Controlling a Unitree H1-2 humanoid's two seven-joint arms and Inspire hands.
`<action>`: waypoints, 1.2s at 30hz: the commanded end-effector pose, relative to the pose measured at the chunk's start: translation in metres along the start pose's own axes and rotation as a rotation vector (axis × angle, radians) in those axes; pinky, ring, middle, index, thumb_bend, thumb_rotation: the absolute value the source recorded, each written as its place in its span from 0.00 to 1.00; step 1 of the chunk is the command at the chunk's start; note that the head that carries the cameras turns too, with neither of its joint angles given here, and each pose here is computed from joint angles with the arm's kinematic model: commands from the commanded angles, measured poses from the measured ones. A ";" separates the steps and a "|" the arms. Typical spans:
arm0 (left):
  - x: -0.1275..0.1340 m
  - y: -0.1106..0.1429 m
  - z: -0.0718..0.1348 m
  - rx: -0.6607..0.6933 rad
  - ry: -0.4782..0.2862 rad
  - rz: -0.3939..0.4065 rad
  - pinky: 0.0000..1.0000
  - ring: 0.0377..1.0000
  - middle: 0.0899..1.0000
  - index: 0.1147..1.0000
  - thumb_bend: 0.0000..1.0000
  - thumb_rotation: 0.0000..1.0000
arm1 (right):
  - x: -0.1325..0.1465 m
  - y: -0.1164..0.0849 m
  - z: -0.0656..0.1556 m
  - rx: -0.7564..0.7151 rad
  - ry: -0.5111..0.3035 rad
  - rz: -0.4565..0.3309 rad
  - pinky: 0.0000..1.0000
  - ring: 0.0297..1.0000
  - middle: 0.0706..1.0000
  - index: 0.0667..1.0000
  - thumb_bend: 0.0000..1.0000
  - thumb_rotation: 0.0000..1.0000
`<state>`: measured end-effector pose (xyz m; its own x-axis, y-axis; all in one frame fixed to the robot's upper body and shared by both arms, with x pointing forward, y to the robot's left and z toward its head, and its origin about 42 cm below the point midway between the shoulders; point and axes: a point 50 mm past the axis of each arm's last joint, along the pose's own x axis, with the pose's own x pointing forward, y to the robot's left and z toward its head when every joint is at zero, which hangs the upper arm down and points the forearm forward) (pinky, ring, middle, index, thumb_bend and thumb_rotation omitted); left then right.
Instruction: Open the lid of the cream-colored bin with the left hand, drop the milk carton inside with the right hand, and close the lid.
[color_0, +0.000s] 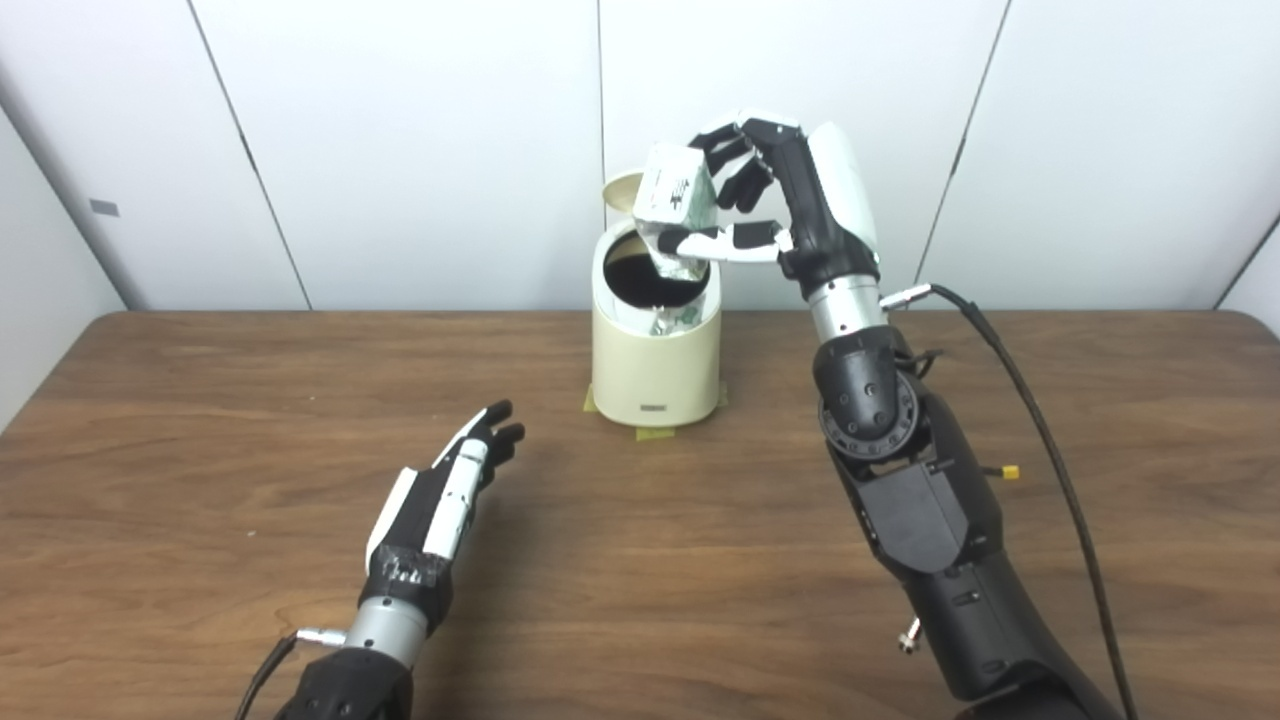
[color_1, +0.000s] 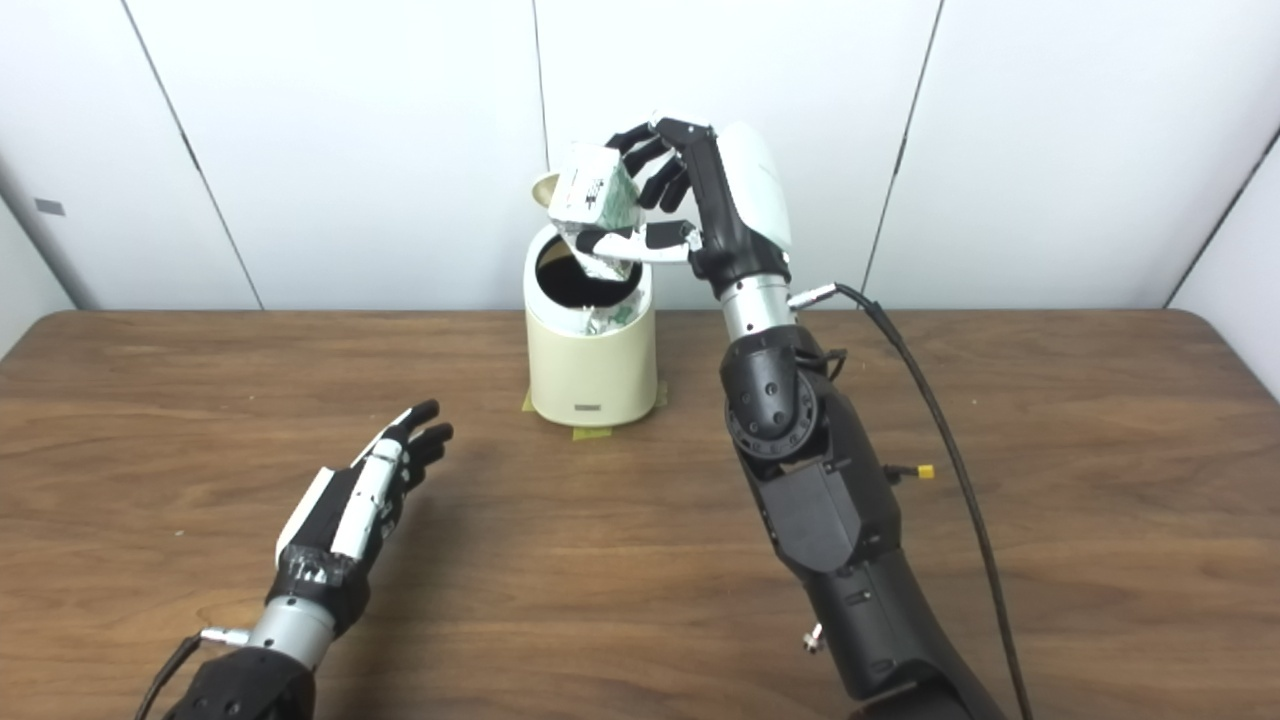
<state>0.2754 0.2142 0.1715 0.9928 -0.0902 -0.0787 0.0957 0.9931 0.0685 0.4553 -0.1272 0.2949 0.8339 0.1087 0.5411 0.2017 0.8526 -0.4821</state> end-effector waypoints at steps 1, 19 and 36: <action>0.001 -0.003 0.018 0.000 -0.089 -0.002 1.00 0.93 0.89 0.92 0.38 1.00 | 0.026 -0.010 0.032 0.045 -0.123 -0.066 0.33 0.36 0.46 0.48 0.52 0.00; -0.009 -0.009 0.015 -0.014 -0.101 -0.001 0.98 0.94 0.88 0.92 0.40 1.00 | 0.032 0.008 0.001 0.053 -0.068 -0.040 0.34 0.38 0.46 0.47 0.50 0.00; -0.014 -0.010 0.013 -0.022 -0.096 0.008 0.99 0.94 0.88 0.92 0.42 1.00 | 0.029 0.018 -0.011 0.099 -0.058 -0.081 0.33 0.39 0.47 0.46 0.50 0.00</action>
<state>0.2611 0.2073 0.1691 0.9946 -0.0763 -0.0710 0.0798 0.9957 0.0480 0.4815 -0.1223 0.2520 0.8624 0.0672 0.5017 0.1847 0.8811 -0.4354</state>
